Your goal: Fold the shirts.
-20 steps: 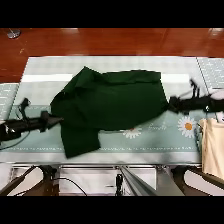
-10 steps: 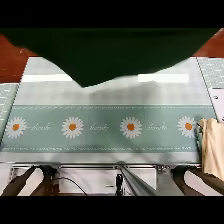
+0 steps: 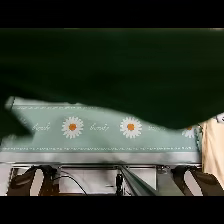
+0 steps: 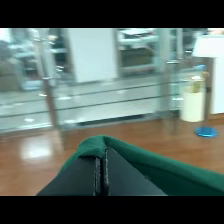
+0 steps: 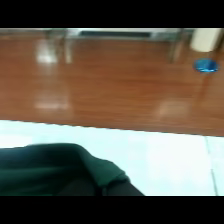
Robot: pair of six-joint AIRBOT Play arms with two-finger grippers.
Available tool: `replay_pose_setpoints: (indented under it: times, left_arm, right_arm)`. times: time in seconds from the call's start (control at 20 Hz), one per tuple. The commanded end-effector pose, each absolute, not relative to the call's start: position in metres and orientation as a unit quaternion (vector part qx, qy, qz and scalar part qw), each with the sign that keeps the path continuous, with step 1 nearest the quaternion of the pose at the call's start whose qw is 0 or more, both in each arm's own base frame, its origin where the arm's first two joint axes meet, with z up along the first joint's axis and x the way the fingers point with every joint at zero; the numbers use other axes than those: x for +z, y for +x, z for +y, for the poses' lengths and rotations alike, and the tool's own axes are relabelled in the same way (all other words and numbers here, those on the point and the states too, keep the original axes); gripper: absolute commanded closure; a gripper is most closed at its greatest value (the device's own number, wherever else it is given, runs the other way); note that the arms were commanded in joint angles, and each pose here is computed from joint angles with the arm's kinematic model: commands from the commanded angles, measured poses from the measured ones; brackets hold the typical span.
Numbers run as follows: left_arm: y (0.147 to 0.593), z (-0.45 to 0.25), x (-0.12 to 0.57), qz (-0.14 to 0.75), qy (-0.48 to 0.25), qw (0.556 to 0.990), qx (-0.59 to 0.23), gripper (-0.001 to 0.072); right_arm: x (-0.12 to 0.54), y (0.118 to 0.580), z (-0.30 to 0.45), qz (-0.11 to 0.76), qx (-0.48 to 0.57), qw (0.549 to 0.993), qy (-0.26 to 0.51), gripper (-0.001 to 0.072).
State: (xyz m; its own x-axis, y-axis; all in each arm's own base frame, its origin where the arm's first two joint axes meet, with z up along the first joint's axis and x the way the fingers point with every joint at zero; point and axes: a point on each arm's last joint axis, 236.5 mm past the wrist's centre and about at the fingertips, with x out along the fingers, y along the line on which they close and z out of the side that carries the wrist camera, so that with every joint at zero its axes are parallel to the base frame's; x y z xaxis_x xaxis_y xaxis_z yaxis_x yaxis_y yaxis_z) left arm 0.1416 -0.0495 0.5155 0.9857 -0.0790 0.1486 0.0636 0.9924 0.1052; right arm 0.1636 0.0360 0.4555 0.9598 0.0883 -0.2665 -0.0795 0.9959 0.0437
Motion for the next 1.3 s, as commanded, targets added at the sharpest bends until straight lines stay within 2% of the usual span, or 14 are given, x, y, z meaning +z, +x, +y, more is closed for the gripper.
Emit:
replay_pose_setpoints:
  times: [0.0, 0.2, 0.45, 0.7, 0.9, 1.05, 1.25]
  left_arm:
    - [0.105, -0.027, 0.498, -0.056, 0.045, 0.997, -0.006, 0.0687]
    - [0.162, -0.026, 0.427, 0.056, 0.016, 0.998, -0.036, 0.0688]
    - [0.265, -0.031, 0.289, 0.242, -0.048, 0.966, -0.071, 0.0687]
    - [0.373, -0.023, 0.211, 0.296, -0.115, 0.946, -0.065, 0.0687]
    - [0.45, -0.011, 0.156, 0.319, -0.156, 0.934, -0.046, 0.0687]
    - [0.484, -0.012, 0.111, 0.361, -0.18, 0.914, -0.045, 0.0687]
    - [0.51, -0.017, 0.07, 0.395, -0.206, 0.894, -0.048, 0.0687]
  right_arm:
    - [0.438, 0.122, 0.031, 0.154, 0.011, 0.988, 0.019, 0.0686]
    - [0.4, 0.145, 0.028, 0.222, 0.019, 0.974, 0.034, 0.0686]
    - [0.324, 0.234, 0.042, 0.281, 0.083, 0.951, 0.1, 0.0686]
    - [0.199, 0.345, 0.027, 0.377, 0.092, 0.906, 0.168, 0.0686]
    - [0.133, 0.436, 0.018, 0.391, 0.091, 0.883, 0.244, 0.0685]
    - [0.085, 0.487, 0.013, 0.416, 0.094, 0.861, 0.277, 0.0686]
    - [0.046, 0.532, 0.004, 0.441, 0.08, 0.837, 0.313, 0.0686]
